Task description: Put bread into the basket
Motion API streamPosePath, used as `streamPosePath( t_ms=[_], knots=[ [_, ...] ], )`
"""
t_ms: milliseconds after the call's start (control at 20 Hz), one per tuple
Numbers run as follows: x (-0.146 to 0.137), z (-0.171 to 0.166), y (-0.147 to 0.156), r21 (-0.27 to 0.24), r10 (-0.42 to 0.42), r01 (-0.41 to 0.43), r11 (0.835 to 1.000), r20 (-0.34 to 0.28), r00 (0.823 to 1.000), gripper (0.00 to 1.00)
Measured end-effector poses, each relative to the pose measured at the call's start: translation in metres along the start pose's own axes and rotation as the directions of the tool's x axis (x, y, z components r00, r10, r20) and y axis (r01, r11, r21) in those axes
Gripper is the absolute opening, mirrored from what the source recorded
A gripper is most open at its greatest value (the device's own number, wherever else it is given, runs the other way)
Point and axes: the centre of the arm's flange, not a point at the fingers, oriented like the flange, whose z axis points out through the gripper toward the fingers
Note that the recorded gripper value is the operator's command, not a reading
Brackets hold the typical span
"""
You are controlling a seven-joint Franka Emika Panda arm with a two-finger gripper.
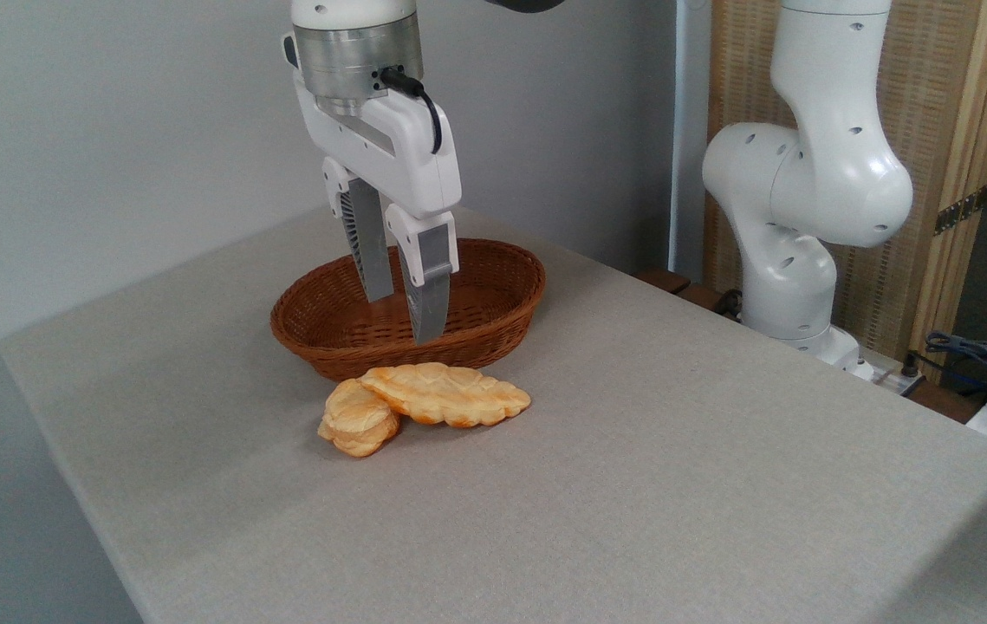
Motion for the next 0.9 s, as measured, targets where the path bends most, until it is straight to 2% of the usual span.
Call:
streamPosePath(
  t_ms=[900],
  knots=[
    [-0.0039, 0.003, 0.0017, -0.026, -0.003, 0.003, 1.0, 0.024, 1.0, 1.0]
  ],
)
